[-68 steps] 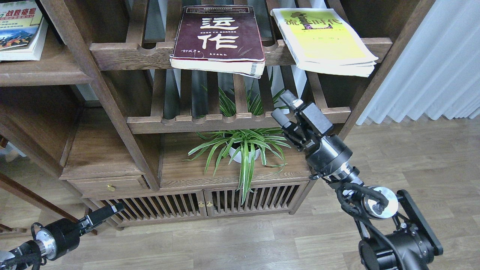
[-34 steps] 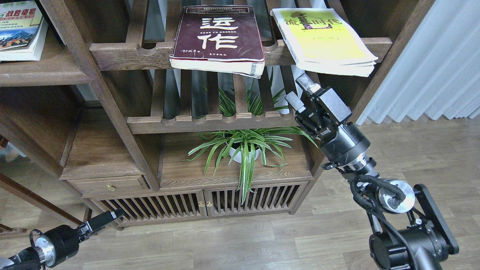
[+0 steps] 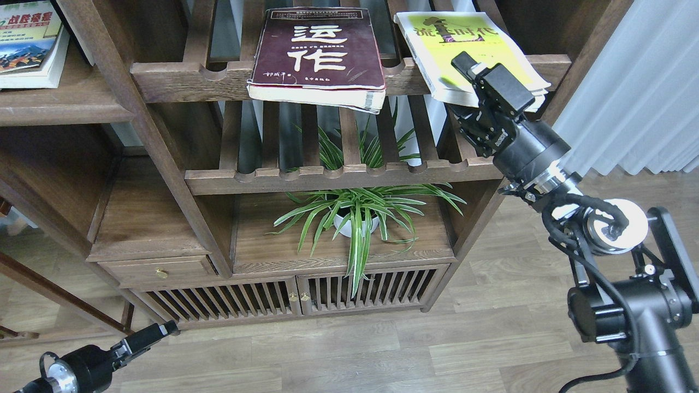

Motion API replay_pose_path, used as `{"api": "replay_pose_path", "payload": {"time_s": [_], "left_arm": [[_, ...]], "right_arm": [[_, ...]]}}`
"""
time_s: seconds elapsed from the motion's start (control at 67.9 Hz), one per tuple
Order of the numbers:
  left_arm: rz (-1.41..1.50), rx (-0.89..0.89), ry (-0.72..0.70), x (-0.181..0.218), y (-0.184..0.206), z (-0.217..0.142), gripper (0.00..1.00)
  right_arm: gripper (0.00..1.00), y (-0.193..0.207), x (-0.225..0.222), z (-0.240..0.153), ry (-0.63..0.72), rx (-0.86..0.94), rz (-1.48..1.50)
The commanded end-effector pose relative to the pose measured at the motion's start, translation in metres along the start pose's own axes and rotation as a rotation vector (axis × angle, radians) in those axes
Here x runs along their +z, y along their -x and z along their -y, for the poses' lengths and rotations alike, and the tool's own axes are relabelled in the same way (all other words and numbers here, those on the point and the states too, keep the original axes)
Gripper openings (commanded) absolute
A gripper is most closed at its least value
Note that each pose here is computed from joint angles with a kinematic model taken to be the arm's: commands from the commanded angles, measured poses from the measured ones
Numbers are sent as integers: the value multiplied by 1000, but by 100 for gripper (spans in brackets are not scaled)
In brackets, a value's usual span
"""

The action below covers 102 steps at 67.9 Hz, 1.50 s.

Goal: Organize books on shelf
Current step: 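Reach the right gripper up to the yellow-green book on the top shelf, then pull the yellow-green book down toward the robot with the right gripper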

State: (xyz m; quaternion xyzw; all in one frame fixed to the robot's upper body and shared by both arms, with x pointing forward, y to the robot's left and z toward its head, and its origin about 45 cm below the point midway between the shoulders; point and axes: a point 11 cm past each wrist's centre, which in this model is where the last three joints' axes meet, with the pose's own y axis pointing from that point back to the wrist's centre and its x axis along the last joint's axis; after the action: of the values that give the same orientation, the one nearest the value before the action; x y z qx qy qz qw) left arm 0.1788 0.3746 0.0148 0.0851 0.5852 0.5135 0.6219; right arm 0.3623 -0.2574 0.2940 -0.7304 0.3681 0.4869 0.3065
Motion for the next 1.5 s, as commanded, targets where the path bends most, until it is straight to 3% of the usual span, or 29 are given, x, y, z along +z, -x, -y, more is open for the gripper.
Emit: {"api": "replay_pose_path", "payload": {"time_s": [0.0, 0.412, 0.633, 1.031, 1.208, 1.488], "left_arm": [[-1, 2, -1, -1, -1, 0, 100], [-5, -1, -9, -5, 0, 1, 100], [-12, 1, -6, -6, -1, 0, 100], [-39, 10, -22, -21, -7, -1, 100], [-72, -65, -15, -30, 17, 18, 100], [-154, -221, 14, -40, 70, 52, 100]], "right_arm": [[57, 2, -18, -6, -54, -5, 3], [5, 18, -48, -15, -141, -75, 14], [3, 22, -49, -24, -158, -165, 5], [3, -24, -20, -130, -274, -231, 159], [3, -57, 23, -185, -311, -151, 223], [1, -88, 117, -185, -151, -38, 428]]}}
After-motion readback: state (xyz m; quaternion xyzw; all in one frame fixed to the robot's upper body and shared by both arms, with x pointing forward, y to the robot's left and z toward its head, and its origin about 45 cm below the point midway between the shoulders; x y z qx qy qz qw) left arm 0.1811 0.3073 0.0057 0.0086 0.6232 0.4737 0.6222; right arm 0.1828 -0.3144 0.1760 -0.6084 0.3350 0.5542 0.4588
